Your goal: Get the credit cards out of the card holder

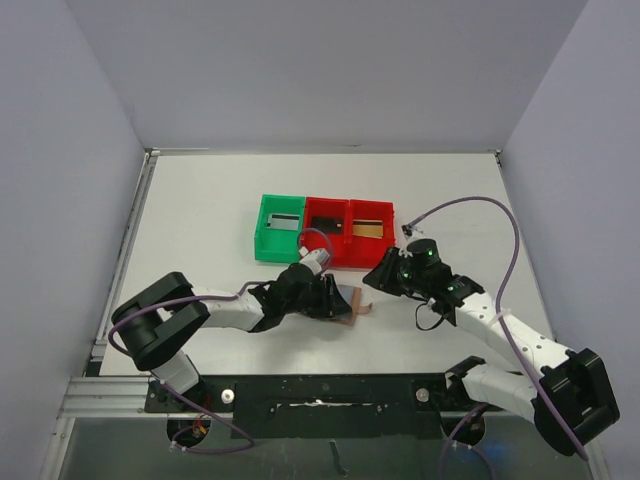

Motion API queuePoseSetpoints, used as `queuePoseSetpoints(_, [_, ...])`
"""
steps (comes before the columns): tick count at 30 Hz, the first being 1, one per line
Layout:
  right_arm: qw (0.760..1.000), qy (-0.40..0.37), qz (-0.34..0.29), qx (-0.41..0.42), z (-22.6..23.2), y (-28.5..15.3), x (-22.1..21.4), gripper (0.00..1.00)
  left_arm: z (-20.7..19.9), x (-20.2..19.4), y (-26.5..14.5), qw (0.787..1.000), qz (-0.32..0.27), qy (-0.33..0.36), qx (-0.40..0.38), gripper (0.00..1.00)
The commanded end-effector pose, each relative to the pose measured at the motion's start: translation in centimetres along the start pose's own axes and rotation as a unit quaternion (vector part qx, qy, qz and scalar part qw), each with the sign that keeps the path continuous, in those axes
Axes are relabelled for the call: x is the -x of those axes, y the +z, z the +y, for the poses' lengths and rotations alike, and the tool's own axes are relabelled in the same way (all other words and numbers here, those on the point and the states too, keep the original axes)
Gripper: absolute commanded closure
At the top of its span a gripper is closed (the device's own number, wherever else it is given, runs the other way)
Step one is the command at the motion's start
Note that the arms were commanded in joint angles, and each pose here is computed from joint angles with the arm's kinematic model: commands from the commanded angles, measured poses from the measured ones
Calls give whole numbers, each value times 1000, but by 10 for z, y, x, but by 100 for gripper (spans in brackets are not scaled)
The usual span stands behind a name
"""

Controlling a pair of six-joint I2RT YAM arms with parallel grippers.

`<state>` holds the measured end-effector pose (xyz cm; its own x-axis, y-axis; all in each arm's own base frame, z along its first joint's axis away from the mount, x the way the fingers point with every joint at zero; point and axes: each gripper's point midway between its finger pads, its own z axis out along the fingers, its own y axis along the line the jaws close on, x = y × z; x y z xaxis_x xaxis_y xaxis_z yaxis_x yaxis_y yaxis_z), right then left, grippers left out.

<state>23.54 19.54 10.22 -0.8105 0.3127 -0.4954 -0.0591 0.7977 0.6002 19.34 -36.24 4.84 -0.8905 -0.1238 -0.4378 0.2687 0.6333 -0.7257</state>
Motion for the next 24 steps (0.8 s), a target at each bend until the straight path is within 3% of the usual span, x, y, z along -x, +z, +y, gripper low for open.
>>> queuePoseSetpoints(1, [999, -21, -2, 48, 30, 1, 17, 83, -15, 4, -1, 999, -16, -3, -35, 64])
queuePoseSetpoints(8, [997, -55, 40, 41, 51, 36, 2, 90, -12, 0, -5, 999, -15, -10, -37, 64])
queuePoseSetpoints(16, [992, -52, 95, -66, -6, 69, -39, 94, -10, 4, -21, 999, -26, 1, -22, 64])
queuePoseSetpoints(24, [988, -56, 116, -88, -29, 70, -60, 92, 19, 32, -60, 994, -78, 21, 69, 50])
